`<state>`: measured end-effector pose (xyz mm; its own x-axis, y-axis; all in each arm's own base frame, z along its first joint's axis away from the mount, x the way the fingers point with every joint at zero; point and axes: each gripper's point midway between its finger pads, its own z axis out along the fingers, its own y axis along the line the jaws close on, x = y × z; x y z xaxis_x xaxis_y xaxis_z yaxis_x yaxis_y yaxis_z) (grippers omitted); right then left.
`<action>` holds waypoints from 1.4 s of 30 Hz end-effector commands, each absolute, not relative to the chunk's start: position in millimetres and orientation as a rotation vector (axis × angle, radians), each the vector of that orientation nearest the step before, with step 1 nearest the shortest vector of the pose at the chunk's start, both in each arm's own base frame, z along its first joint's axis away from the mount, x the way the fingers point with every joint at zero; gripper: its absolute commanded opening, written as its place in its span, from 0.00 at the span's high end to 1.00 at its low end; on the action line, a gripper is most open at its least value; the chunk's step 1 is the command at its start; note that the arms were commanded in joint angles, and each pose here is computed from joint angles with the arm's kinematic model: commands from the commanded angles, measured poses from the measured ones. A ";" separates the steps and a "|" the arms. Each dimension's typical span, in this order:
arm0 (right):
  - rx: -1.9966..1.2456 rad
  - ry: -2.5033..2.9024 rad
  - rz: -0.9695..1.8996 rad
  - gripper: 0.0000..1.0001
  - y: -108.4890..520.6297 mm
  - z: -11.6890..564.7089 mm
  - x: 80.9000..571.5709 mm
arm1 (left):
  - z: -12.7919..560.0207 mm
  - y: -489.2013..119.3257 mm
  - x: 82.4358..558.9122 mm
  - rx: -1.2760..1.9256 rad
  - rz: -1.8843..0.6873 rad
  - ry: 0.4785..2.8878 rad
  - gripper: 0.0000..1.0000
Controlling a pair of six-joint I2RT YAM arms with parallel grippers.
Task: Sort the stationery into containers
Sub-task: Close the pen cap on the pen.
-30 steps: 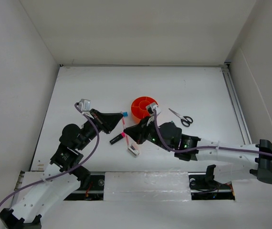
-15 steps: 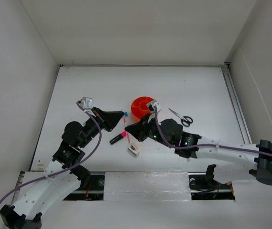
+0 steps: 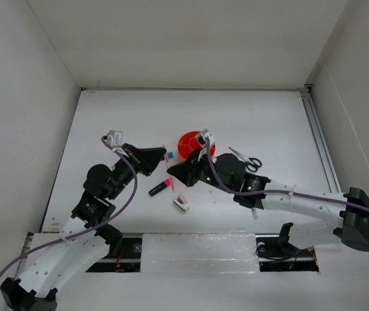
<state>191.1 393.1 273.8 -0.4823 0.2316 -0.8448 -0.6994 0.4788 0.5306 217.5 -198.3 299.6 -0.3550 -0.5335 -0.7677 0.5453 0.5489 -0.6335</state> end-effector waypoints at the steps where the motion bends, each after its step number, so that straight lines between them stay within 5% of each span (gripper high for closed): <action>1: -0.233 1.388 1.281 1.00 382.4 393.3 218.1 | 271.5 -213.2 199.6 0.113 -1.166 1.712 1.00; 42: -0.257 1.418 1.398 1.00 381.0 421.9 226.1 | 269.3 -214.7 199.3 0.132 -1.170 1.700 1.00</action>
<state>198.0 394.4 297.4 -0.5980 0.1679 -0.7837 -0.6783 0.4148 0.6065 224.2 -193.9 317.2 -0.2886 -0.5736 -0.7666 0.5610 0.5475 -0.6209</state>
